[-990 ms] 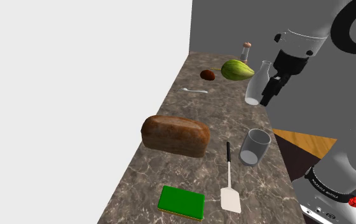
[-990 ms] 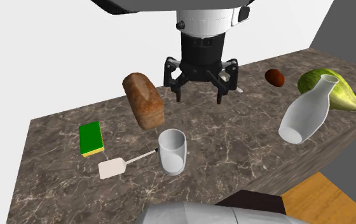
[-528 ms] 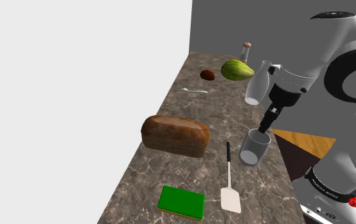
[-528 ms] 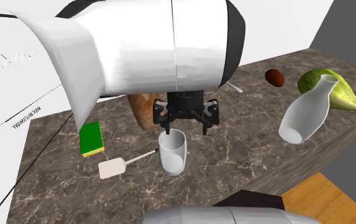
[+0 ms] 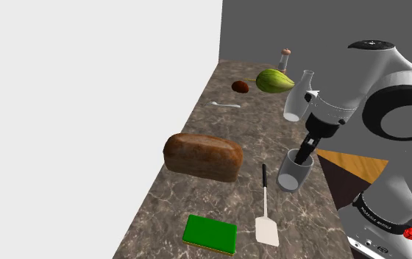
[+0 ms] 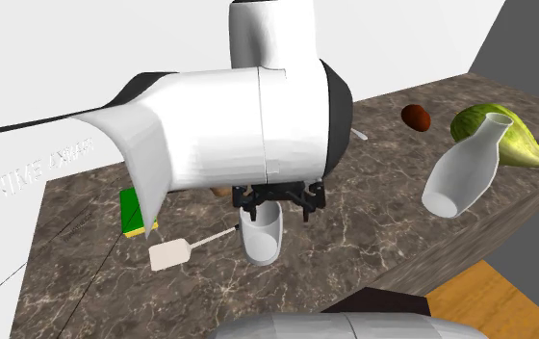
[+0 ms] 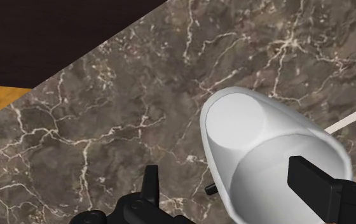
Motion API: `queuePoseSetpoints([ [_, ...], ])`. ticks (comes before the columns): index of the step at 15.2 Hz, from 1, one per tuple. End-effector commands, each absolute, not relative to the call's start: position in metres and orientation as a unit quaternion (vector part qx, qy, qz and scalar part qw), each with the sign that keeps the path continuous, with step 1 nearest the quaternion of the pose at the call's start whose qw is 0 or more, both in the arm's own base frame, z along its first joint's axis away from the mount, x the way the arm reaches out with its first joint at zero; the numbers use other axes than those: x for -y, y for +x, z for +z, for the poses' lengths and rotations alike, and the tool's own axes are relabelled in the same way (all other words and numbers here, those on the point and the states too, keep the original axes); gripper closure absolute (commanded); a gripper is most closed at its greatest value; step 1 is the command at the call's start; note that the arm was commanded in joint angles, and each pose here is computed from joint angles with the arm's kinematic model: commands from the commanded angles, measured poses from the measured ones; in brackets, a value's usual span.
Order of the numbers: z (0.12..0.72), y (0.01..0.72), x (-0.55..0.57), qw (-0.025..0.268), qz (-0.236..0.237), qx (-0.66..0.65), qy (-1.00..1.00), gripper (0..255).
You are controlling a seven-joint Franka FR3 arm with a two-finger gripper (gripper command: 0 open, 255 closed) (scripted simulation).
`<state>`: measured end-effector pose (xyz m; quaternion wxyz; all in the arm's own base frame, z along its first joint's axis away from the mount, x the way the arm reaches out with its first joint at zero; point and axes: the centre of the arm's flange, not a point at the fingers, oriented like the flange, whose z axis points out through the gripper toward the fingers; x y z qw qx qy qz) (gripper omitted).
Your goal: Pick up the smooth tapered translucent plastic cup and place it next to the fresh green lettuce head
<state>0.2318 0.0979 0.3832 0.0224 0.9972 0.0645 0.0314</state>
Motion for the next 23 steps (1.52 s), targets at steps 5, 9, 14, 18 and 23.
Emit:
queuePoseSetpoints([
  [5,0.379,0.232,-0.097,0.022,0.032,-0.064,0.997,0],
  [9,0.379,0.232,-0.097,0.022,0.032,-0.064,0.997,255],
  [14,0.379,0.232,-0.097,0.022,0.032,-0.064,0.997,255],
  [18,0.384,0.232,-0.097,0.022,0.032,-0.064,0.997,255],
  [23,0.411,0.232,-0.097,0.022,0.032,-0.064,0.997,255],
])
